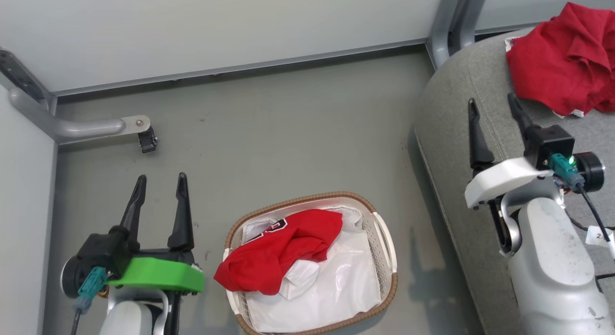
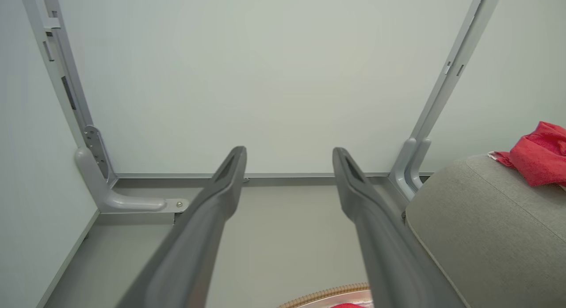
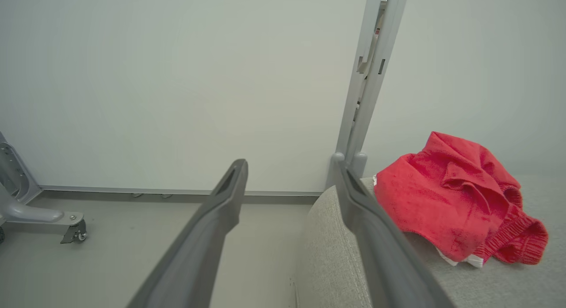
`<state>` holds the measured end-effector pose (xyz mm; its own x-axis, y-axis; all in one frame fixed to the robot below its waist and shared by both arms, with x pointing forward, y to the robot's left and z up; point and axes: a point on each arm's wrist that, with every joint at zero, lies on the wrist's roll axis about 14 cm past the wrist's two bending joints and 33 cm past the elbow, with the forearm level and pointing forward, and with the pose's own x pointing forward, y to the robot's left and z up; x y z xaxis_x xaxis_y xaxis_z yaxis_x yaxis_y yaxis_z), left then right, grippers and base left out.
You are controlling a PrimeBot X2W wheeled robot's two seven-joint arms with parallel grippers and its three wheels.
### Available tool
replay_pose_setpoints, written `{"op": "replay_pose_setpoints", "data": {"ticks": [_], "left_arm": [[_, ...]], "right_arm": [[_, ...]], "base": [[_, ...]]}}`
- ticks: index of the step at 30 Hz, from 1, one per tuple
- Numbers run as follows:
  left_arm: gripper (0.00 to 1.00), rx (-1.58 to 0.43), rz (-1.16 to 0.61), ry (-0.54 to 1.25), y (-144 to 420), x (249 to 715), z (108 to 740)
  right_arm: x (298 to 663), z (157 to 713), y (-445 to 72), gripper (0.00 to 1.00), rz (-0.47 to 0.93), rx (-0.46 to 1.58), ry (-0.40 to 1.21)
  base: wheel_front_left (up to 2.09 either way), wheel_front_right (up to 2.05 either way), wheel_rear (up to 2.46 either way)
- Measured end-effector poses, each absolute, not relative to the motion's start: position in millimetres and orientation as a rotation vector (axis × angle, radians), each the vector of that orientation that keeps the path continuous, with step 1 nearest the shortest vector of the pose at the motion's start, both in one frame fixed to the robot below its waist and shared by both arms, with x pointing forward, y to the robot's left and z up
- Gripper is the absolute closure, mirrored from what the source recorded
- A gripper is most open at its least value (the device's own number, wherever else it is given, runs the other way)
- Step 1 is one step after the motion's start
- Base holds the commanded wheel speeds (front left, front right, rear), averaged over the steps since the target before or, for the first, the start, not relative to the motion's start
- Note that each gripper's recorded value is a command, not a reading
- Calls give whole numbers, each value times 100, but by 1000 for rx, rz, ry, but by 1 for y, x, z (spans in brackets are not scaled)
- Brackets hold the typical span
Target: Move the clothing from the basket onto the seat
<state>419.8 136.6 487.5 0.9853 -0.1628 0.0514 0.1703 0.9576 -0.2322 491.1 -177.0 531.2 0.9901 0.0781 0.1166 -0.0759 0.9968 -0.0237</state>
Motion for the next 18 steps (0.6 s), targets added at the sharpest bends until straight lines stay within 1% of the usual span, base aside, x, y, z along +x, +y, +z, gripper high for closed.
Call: {"op": "replay_pose_setpoints", "data": {"ticks": [3, 7, 10, 18], "left_arm": [[0, -236, -97, -25, 160, 405, 484], [0, -260, -41, -14, 176, 389, 480], [0, -273, -28, -5, 179, 378, 478], [0, -284, -43, 5, 172, 360, 476]], "right_arm": [[483, 527, -154, 0, 133, 48, -110], [471, 525, -141, 0, 169, 81, -107], [458, 522, -127, 0, 208, 87, -102], [428, 510, -112, 0, 249, 135, -68]], "base": [[0, 0, 0], [0, 0, 0], [0, 0, 0], [0, 0, 0]]}}
